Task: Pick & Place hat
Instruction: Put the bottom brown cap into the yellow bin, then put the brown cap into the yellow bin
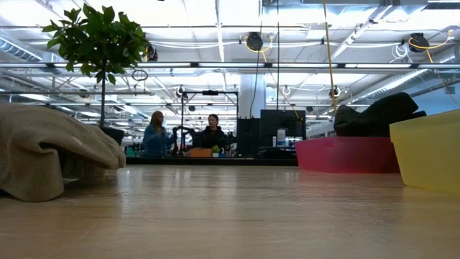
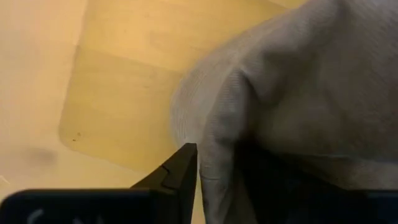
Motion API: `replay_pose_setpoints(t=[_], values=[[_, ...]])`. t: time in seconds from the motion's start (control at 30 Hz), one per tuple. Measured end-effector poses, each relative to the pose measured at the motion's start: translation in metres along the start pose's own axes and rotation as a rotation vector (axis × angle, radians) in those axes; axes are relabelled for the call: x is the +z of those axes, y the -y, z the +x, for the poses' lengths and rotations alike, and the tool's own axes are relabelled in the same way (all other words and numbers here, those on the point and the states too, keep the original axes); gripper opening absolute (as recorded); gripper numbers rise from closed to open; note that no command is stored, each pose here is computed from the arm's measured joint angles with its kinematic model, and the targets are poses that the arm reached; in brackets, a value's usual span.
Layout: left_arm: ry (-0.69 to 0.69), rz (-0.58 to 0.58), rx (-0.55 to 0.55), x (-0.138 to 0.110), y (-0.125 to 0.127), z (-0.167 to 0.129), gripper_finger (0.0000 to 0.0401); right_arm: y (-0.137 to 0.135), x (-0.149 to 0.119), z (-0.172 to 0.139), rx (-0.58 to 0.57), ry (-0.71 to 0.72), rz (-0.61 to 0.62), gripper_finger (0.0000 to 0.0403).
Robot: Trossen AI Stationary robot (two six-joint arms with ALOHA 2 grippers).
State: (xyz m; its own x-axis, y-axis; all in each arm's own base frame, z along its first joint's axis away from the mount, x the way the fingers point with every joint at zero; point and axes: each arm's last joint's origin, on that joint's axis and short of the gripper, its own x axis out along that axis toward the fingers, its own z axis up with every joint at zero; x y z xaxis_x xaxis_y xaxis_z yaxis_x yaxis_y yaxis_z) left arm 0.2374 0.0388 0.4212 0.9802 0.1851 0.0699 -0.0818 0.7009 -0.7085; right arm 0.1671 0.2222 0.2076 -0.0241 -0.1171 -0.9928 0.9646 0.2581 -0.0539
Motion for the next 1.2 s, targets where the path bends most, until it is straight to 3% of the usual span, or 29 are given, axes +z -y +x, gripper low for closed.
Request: replay_pose_setpoints(t=[0.5,1.2], values=[[-0.008,0.002,0.006,-0.001,-0.001,0.000,0.0115,0.019,0.017,-0.024,0.006,0.005,0.015,0.0119],[-0.005,0.002,0.009,0.000,-0.001,0.000,0.0115,0.011,0.013,-0.029,0.115,-0.018,0.008,0.0119]])
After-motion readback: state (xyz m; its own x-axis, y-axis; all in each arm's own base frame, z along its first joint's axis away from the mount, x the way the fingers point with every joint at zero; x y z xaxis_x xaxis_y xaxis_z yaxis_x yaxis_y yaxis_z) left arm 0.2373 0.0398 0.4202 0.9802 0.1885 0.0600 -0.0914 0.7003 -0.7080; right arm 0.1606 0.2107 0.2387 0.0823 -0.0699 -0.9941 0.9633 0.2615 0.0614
